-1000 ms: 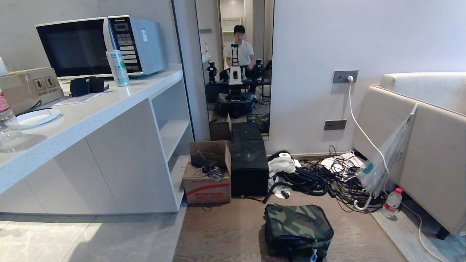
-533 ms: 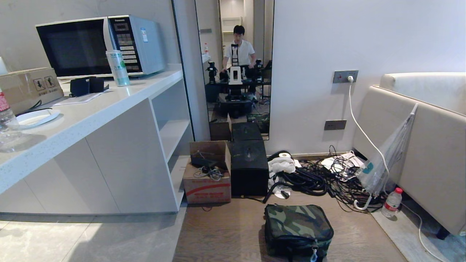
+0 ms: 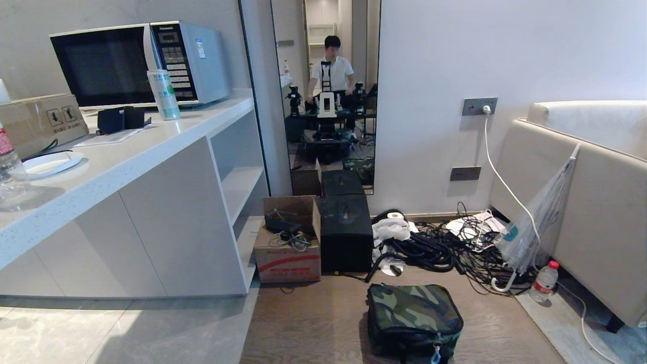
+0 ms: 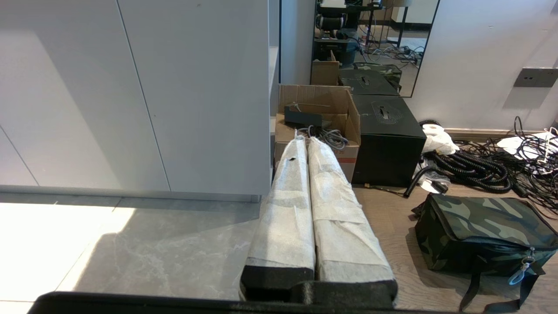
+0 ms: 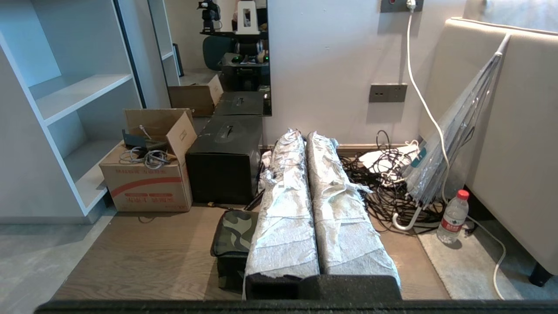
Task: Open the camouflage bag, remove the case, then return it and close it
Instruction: Open the top of the storage box
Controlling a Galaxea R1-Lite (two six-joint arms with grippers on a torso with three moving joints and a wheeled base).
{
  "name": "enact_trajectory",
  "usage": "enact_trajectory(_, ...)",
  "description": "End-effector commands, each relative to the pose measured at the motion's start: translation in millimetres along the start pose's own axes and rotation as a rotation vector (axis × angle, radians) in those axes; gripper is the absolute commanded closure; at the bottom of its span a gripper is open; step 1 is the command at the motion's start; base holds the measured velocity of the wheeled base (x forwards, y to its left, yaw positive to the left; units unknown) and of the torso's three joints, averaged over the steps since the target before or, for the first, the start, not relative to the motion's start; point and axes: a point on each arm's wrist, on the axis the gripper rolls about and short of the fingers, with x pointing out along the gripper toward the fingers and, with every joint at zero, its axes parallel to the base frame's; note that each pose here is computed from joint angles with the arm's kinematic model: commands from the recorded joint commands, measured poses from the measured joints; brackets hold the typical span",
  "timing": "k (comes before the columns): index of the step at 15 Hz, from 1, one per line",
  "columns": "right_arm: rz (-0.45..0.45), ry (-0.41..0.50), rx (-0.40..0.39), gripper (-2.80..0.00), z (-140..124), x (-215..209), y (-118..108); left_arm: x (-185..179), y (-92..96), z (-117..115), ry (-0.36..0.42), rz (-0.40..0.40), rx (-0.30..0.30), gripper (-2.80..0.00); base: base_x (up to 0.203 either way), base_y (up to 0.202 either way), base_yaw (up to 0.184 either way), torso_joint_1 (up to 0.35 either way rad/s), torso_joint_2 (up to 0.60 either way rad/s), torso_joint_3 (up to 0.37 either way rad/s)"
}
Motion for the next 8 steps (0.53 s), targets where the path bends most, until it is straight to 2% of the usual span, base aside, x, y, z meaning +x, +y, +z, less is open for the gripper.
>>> enact_trajectory(1,0.003,0.04,0.0,0.0,-11.3,2.0,0.4,0.0,0.0,0.0,0.0,0.0,-0.002,0.0,0.0,0.0,0.0,0.0,0.0,0.0)
enact_trajectory(6,0.003,0.04,-0.001,0.0,-11.3,2.0,0.4,0.0,0.0,0.0,0.0,0.0,-0.002,0.0,0.0,0.0,0.0,0.001,0.0,-0.009)
enact_trajectory(8,0.003,0.04,0.0,0.0,-11.3,2.0,0.4,0.0,0.0,0.0,0.0,0.0,-0.002,0.0,0.0,0.0,0.0,0.002,0.0,-0.142)
